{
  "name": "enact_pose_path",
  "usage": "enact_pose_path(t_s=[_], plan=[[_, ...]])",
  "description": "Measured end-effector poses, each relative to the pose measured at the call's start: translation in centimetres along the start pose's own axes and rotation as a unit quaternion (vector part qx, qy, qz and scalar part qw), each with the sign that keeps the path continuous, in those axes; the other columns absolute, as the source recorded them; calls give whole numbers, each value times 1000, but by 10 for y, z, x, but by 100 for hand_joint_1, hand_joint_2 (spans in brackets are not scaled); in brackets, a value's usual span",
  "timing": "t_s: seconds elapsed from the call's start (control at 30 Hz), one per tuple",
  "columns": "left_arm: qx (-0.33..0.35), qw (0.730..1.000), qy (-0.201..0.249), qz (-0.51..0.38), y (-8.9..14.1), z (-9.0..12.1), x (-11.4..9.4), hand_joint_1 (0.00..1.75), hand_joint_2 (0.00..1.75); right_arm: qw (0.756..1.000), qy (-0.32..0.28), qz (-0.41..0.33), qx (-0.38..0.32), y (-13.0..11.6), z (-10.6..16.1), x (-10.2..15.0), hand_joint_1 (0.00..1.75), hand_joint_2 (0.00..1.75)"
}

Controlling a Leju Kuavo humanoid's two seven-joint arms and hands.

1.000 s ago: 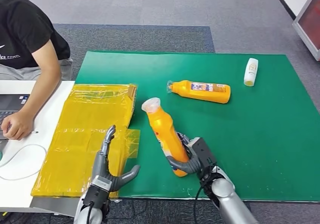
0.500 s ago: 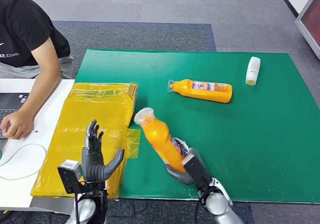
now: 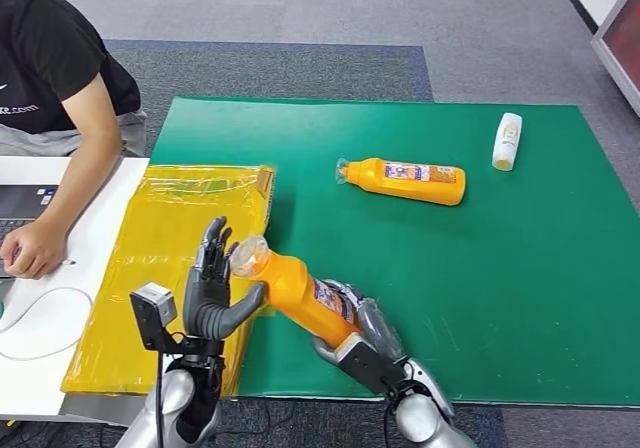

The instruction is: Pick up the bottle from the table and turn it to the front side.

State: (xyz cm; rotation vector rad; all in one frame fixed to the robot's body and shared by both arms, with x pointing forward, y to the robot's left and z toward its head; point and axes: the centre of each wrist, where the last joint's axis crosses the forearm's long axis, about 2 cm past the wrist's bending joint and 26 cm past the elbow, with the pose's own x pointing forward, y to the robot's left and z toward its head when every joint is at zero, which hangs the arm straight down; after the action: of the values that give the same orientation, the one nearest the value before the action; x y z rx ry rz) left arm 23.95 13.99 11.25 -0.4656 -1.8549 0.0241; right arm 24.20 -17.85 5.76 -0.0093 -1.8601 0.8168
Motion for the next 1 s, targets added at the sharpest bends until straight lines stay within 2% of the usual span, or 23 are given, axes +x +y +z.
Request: enact_pose_path(t_s=[0.23,0.4,0.6,0.73,1.0], plan=[[-117,988,72,77,-13,-8,-10,0,175,1000,-16,-16,-5,-2,-8,6,175,175],[-196,971,88,105,-16,-4,-14,0,175,999,-27,-33,-13,-3,-13,10,175,175],[-233,962,102,99,-11,-1,-14,0,175,999,-36,-32,-19,-4,-13,10,175,175],[-243,960,105,86,-9,-2,-15,175,175,999,-43,-20,-22,-4,-14,10,175,175],[-244,964,93,52,0,-8,-14,175,175,998,-52,-9,-25,-5,-17,12,175,175]])
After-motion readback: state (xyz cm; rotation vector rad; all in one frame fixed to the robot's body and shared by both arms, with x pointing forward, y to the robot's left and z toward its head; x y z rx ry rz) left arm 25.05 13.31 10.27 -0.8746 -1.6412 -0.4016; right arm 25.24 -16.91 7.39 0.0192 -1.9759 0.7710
